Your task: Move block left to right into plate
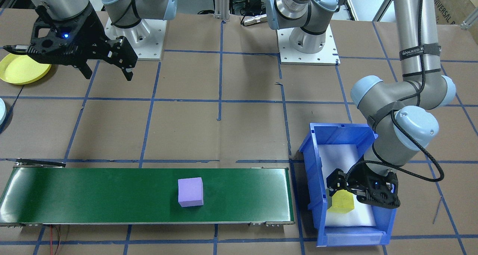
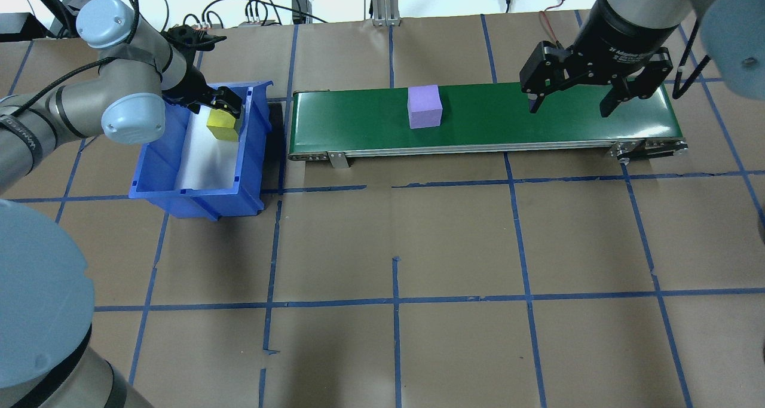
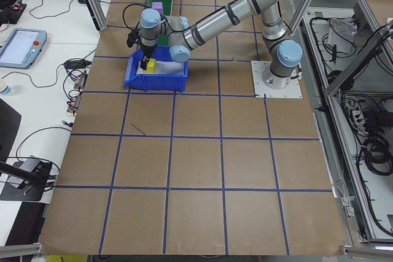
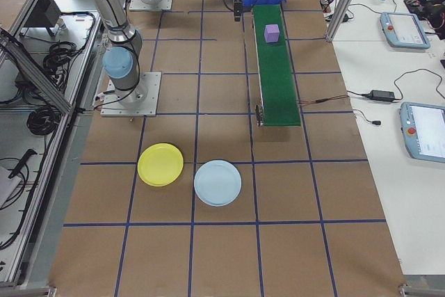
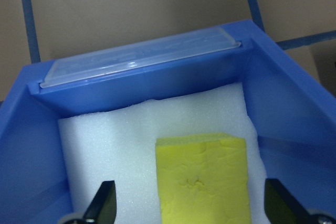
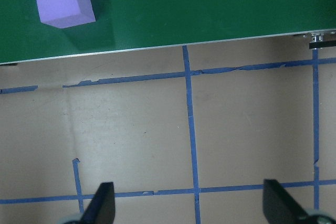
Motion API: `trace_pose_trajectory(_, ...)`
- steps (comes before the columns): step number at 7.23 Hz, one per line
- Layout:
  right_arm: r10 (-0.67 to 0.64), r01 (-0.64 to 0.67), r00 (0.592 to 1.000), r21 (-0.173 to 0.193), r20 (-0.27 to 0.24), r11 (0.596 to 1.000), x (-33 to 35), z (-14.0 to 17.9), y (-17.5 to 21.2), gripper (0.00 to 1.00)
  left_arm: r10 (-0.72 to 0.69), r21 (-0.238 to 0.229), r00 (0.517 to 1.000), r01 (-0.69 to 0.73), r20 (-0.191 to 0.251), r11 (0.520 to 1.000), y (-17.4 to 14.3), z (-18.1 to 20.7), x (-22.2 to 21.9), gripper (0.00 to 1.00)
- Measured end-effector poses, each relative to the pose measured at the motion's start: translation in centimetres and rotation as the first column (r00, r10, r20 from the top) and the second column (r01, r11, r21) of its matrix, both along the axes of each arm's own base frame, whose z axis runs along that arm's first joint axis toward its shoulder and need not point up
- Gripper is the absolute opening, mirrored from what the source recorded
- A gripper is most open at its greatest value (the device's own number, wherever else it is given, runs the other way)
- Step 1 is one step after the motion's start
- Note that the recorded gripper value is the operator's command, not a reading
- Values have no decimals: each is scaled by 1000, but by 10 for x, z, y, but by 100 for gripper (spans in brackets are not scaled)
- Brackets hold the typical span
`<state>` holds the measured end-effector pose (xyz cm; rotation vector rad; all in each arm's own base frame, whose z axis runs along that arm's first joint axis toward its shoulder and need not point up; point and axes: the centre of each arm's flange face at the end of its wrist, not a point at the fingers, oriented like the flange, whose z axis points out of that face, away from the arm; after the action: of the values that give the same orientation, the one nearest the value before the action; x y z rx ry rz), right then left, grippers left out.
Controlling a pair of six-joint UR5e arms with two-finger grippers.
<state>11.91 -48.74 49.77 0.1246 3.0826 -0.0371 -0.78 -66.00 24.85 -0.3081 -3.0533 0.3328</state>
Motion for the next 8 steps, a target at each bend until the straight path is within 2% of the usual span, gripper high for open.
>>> trace_pose_trajectory(2, 27, -23, 999, 82, -43, 996, -36, -37, -27, 100, 2, 3, 1000, -2, -1, 1000, 0, -1, 1, 100)
trace_pose_trajectory(3, 40, -34, 998, 102, -52, 994, -57, -62, -51, 100, 4, 3, 1000, -4, -5, 1000, 0, -1, 3, 100)
trace_pose_trajectory(4, 66, -61, 996, 79, -58, 995, -74, -82, -73, 100, 5, 2, 1000, -5, -12, 1000, 0, -2, 4, 100)
trace_pose_trajectory(6, 98, -97, 993, 9, -69, 995, -89, -110, -107, 100, 6, 5, 1000, -6, -25, 1000, 1, -4, 4, 100)
trace_pose_trajectory(8, 112, -113, 993, -30, -41, 993, -90, -121, -119, 100, 8, 12, 999, -7, -42, 1000, 3, -8, 2, 100)
